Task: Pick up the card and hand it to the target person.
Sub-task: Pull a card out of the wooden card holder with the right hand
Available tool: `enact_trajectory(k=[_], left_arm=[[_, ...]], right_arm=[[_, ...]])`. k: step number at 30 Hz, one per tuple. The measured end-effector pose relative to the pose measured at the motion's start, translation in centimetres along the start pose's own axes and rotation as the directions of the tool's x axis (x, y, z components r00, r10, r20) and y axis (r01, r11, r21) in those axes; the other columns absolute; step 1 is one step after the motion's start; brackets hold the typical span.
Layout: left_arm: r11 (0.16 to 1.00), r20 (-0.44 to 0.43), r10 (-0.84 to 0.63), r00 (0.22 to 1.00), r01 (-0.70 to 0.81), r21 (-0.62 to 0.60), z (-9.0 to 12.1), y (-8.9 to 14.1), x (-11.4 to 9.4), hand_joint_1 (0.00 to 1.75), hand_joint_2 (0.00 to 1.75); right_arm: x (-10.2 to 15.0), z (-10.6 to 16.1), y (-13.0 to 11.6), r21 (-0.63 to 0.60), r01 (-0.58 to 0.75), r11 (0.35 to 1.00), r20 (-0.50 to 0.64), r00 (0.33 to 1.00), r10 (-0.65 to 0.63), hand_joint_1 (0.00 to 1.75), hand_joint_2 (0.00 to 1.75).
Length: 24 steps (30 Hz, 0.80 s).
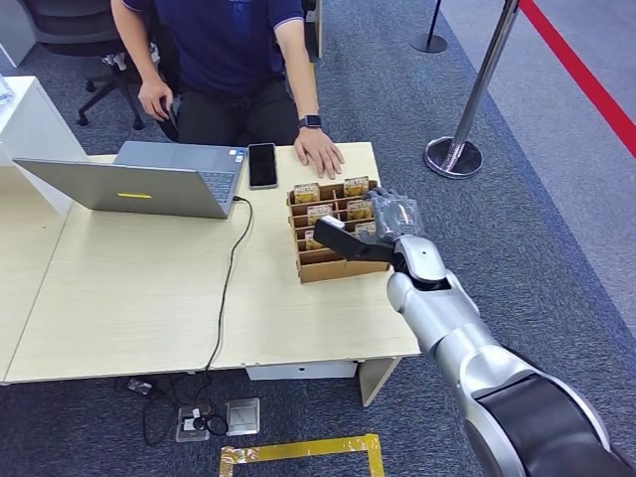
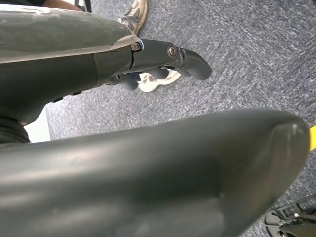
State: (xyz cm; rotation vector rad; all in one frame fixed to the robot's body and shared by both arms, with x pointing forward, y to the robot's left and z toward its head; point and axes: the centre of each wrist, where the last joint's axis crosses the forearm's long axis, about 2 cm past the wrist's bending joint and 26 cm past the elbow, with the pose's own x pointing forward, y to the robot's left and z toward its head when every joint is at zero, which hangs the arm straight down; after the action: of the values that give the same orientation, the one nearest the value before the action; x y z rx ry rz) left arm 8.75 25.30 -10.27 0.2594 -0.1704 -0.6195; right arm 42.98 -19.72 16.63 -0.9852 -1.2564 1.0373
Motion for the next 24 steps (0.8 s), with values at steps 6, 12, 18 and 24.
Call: enact_trajectory(k=[6,12,18,24], left_arm=[[1.0,0.004,0.003,1.0,-0.003,-0.002,0.0,0.0,0.0,0.0,0.0],[1.0,0.005,0.002,1.0,-0.002,-0.008,0.0,0.0,0.0,0.0,0.0],[1.0,0.007,0.001,1.0,-0.001,-0.014,0.0,-0.1,0.2,0.0,0.0],[1.0,0.007,-0.002,1.0,0.002,-0.016,0.0,0.0,0.3,0.0,0.0]], right_arm=[[-0.2,0.1,0.4,0.015,-0.013,1.0,-0.014,1.0,0.013,0.61,1.75],[-0.5,0.2,1.0,0.03,-0.029,0.999,-0.038,0.999,0.03,0.64,1.75],[-1.2,0.6,1.9,0.045,-0.049,0.998,-0.071,0.996,0.052,1.05,1.75],[-1.7,0.8,2.3,0.056,-0.068,0.996,-0.081,0.994,0.072,1.75,1.75]])
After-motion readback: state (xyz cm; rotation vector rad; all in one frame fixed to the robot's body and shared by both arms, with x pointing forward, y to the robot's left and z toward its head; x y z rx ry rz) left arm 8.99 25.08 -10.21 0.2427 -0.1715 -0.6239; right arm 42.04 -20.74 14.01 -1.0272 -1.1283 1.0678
